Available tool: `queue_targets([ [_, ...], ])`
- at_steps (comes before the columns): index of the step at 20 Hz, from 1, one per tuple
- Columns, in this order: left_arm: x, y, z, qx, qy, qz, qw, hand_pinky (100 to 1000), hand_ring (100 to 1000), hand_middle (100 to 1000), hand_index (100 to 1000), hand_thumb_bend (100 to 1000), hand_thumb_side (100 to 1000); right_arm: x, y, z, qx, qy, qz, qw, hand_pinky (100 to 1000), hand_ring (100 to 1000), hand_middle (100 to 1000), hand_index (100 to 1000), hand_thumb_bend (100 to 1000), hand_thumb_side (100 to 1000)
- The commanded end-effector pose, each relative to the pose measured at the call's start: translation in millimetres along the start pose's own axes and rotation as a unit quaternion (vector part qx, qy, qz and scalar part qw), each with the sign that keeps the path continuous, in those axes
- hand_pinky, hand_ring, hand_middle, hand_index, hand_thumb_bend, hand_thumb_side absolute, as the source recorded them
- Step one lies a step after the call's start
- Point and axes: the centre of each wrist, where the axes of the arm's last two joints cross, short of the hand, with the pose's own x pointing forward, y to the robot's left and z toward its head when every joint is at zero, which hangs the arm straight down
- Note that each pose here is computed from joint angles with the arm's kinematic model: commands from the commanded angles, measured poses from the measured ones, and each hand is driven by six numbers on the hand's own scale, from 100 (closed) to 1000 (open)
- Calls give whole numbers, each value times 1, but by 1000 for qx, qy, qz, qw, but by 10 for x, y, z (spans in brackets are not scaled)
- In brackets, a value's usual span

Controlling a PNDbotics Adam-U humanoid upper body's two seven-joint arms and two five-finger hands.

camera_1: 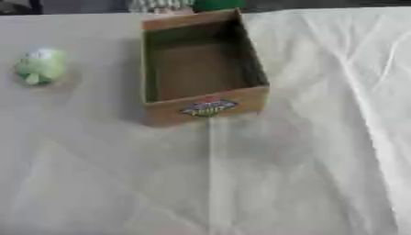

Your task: Pick up objects on the table and place them in the box.

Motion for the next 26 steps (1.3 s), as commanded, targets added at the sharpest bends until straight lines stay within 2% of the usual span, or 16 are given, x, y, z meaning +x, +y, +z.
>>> queue_targets([
  [1,61,6,-82,-1,-17,1,1000,726,688,611,753,100,776,48,-31,-68,4,-14,1,1000,816,669,765,910,100,700],
  [7,96,2,-175,-20,-30,-23,999,719,689,612,759,100,774,48,-31,-68,5,-14,2,1000,816,669,765,911,100,697],
  [10,155,10,-320,-63,-46,-92,993,701,692,618,772,100,757,48,-36,-66,6,-14,3,1000,816,669,765,911,100,696],
  [12,224,-15,-453,-115,-64,-165,977,685,696,635,805,100,764,45,-38,-59,7,-13,4,1000,817,670,765,911,100,698],
  [15,370,-127,-670,-200,-96,-272,936,661,699,649,832,100,753,41,-36,-42,8,-9,5,1000,817,670,764,911,100,695],
  [17,423,-193,-807,-244,-102,-337,904,627,683,643,834,100,754,43,-30,-45,12,-9,4,1000,817,670,765,911,100,696],
  [18,435,-213,-884,-261,-100,-378,883,619,681,644,835,100,746,45,-26,-51,12,-10,3,1000,817,671,765,911,100,695],
  [21,430,-290,-1014,-331,-96,-481,806,621,716,708,896,100,806,53,-22,-75,11,-14,0,1000,816,671,765,911,100,693],
  [23,416,-361,-1069,-383,-89,-508,767,626,729,725,914,100,724,55,-19,-83,12,-15,-1,1000,816,671,764,910,100,692],
  [26,344,-488,-1143,-460,-85,-521,714,642,754,751,932,100,773,60,-7,-95,13,-13,-3,1000,817,671,764,911,100,692],
])
